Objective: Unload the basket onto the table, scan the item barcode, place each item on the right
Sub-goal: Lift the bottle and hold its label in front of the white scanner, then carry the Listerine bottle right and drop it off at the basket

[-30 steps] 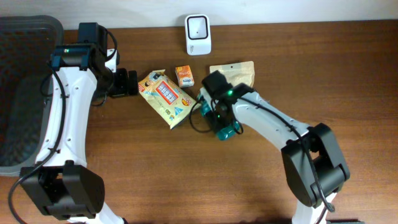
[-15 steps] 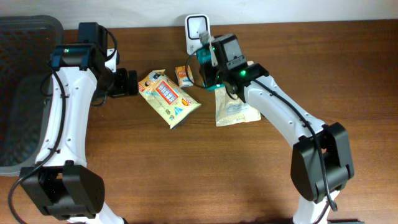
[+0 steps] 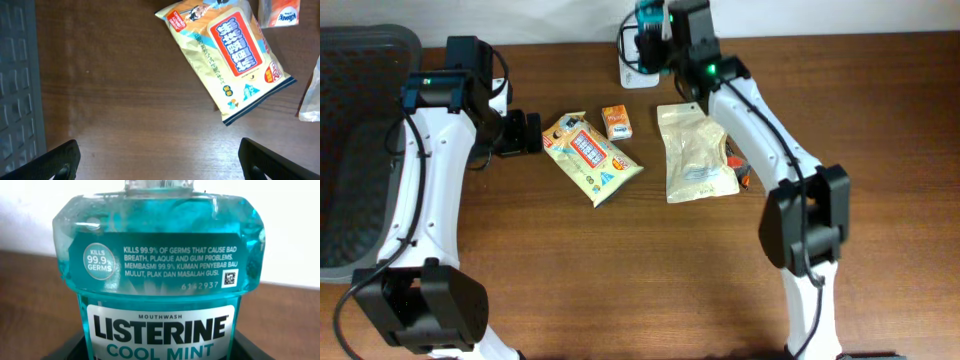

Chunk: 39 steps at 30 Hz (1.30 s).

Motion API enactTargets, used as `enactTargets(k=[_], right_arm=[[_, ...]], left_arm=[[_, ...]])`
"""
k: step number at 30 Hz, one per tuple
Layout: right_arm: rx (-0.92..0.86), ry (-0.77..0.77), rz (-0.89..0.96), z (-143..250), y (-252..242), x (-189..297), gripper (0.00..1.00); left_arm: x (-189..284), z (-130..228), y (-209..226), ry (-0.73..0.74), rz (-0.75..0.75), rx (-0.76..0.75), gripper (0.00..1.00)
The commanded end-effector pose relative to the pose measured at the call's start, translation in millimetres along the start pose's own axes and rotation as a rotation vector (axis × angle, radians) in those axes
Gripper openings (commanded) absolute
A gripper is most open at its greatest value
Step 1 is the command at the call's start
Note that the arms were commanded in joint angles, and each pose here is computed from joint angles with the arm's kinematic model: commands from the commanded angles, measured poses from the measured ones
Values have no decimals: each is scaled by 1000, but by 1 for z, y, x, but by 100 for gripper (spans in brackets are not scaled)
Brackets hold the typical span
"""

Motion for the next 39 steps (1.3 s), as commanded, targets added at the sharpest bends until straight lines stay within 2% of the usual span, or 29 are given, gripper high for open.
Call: enactTargets(k=[1, 9, 20, 23, 27, 29, 33, 36, 39], right_arm=[[-26, -25, -29, -12, 4, -23, 39], [-35, -25, -33, 10, -2, -59, 39], [-43, -27, -34, 15, -4, -65, 40], [-72, -39, -9, 2, -9, -57, 40], [-102, -66, 54, -39, -33, -30, 40], [-141, -86, 97, -65, -54, -10, 40], [-282, -109, 261, -104, -127, 43, 36], [-410, -83, 395, -112, -202, 84, 37], [-511, -13, 541, -97, -276, 119, 36]], left_arm=[[6, 1, 0, -15, -5, -2, 99], [6, 1, 0, -15, -5, -2, 99], [6, 1, 1, -14, -6, -2, 99], [6, 1, 0, -15, -5, -2, 99], [6, 1, 0, -15, -5, -2, 99], [6, 1, 0, -15, -5, -2, 99], [6, 1, 0, -15, -5, -2, 99], [6, 1, 0, -15, -5, -2, 99], [6, 1, 0, -15, -5, -2, 99]])
Point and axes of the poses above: each gripper's point midway between its finger pads, its own x axis back along the fingers, its own y axis along the line the jaws close on, z = x × y, the point moved 3 cm from there along x, back along the fingers, and after that the axes turned 12 degrees about -x, right-handed, at the moved point
